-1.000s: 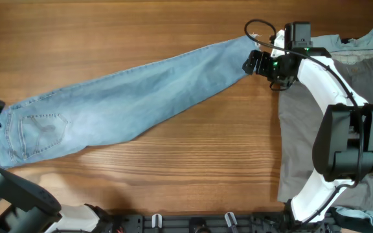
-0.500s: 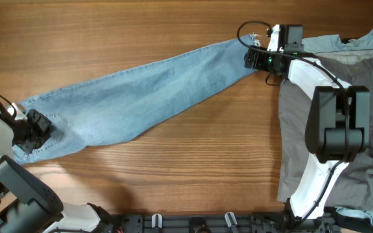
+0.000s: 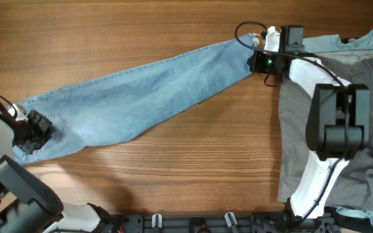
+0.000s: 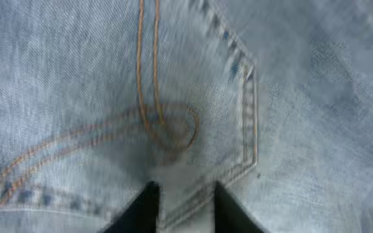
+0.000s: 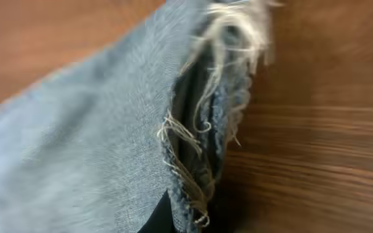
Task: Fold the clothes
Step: 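Fold the leg hems over toward the waistband with the right gripper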
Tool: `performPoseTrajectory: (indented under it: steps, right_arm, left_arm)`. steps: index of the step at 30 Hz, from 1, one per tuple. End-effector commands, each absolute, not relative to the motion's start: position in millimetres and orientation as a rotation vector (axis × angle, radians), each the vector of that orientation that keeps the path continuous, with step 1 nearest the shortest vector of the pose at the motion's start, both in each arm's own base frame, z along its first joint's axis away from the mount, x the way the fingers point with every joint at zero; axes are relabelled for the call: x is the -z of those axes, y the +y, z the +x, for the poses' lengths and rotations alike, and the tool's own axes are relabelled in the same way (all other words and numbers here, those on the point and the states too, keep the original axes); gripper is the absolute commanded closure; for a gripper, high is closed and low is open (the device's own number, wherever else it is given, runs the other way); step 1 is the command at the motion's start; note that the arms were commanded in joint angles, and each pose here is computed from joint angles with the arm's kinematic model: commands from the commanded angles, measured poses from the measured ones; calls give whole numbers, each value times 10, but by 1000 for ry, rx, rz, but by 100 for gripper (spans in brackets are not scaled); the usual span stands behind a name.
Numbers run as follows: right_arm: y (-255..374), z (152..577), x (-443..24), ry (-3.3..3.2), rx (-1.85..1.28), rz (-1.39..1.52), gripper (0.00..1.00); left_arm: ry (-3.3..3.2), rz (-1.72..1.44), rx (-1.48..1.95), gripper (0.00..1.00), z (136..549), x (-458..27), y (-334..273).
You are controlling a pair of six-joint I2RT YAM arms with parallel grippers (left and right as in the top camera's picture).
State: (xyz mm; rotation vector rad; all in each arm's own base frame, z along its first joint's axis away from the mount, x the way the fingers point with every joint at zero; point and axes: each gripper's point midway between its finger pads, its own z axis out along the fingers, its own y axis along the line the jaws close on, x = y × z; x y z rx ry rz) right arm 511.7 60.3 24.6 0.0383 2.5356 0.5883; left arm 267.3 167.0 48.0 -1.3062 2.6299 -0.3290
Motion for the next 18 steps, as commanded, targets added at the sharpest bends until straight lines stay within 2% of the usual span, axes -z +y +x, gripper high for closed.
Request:
performPoseTrajectory:
  steps: [1, 2, 6, 9, 12, 15, 18]
  right_arm:
    - [27, 5352, -1489, 2291, -506, 146, 96]
    - [-148, 5357, -1769, 2242, -482, 167, 96]
    - [-588, 5264, -2780, 2059, -394, 190, 96]
    - [-526, 5170, -3320, 1975, -388, 147, 96]
    - [-142, 5025, -3480, 1983, -469, 67, 96]
    - [432, 4888, -3324, 2077, -563, -19, 96]
    - [1317, 4651, -3095, 2187, -677, -188, 96]
  left_arm:
    - [2605, -1266, 317, 54, 2788, -754, 1758]
    - [2595, -1258, 311, 48, 2822, -894, 1786]
    - [2549, -1220, 340, 43, 2939, -1302, 1806]
    - [2531, -1207, 355, 40, 2955, -1495, 1784]
    - [2530, -1207, 355, 36, 2935, -1540, 1767]
    - [2536, -1212, 358, 35, 2920, -1535, 1755]
    - [2536, -1213, 359, 34, 2918, -1534, 1753]
